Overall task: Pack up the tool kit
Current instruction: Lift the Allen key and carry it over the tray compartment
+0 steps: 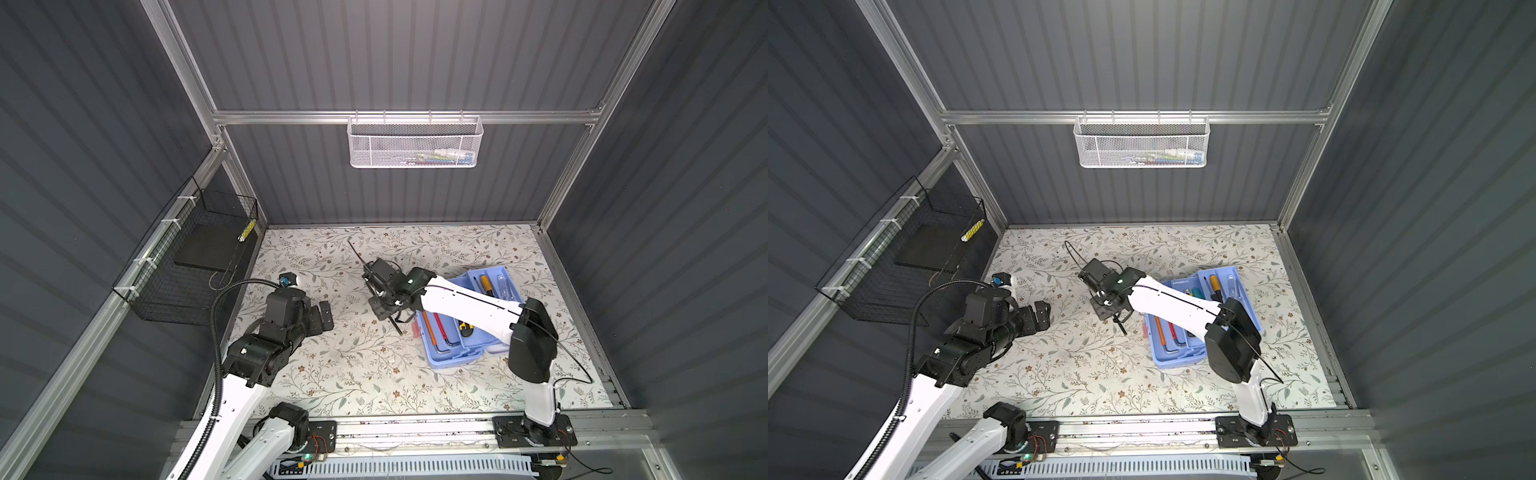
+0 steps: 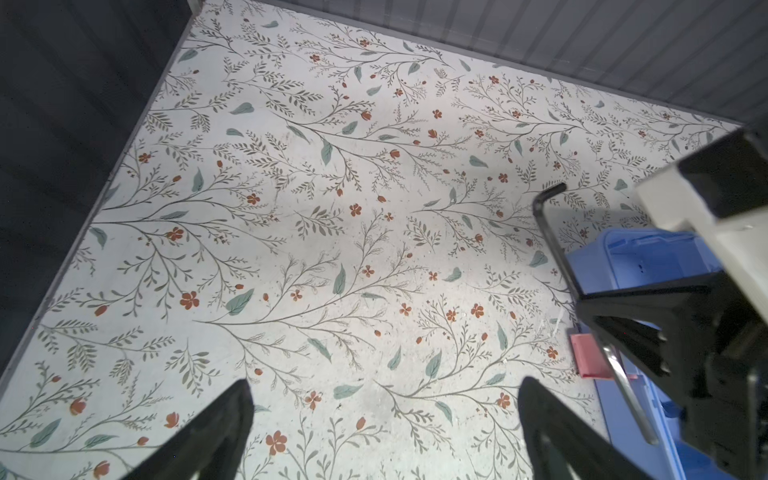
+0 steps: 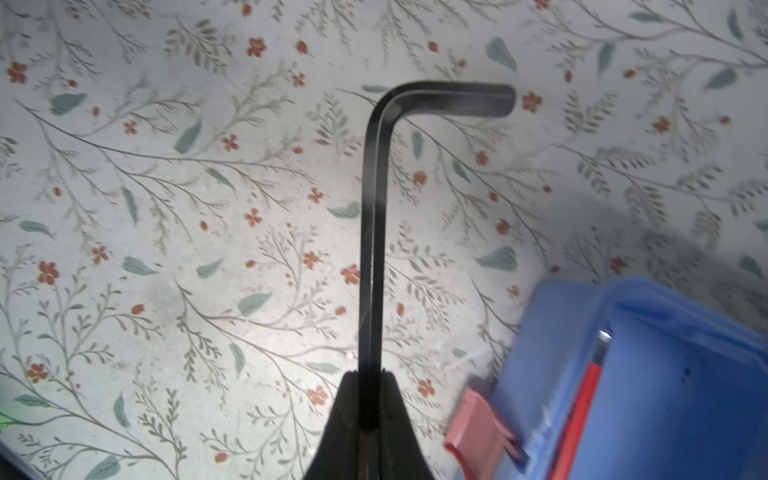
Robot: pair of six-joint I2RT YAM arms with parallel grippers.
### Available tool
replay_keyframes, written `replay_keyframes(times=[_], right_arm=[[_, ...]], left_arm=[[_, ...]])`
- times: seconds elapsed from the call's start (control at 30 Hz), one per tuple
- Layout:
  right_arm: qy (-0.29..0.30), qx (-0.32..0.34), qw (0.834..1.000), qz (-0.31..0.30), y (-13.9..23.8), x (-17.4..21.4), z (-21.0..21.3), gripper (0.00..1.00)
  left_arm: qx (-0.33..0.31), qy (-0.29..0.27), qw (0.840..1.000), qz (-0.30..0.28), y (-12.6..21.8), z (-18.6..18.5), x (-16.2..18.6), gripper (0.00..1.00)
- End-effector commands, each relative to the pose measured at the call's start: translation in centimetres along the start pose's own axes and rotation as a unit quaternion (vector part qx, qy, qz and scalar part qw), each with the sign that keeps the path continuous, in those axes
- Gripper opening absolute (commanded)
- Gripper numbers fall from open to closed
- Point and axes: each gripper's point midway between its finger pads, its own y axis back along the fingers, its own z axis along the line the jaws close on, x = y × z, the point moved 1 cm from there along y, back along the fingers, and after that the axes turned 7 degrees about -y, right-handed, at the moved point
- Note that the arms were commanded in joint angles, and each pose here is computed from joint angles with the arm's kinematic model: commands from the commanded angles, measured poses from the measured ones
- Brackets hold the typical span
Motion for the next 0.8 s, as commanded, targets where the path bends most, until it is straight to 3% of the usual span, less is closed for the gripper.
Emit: replay_keyframes(times=[0.0, 0.3, 0.77], right_arm=[[-0.061, 0.022, 0.997, -0.035, 2.1, -0.4, -3.2, 0.0], [-0.122, 0.081, 0.989, -0.009, 1.9, 4.4, -9.8, 0.0], [-0.129, 0.117, 0.983, 0.055, -3.2, 5.9, -12.0, 0.0]], left_arm=[[0.032, 0.004, 0.999, -0.006, -0.4, -1.2, -0.2, 1.0], [0.101, 0.006, 0.995, -0.002, -3.2, -3.7, 1.1, 1.0], [0.156, 0.027, 0.987, -0.01, -4.3, -5.1, 3.1, 1.0]])
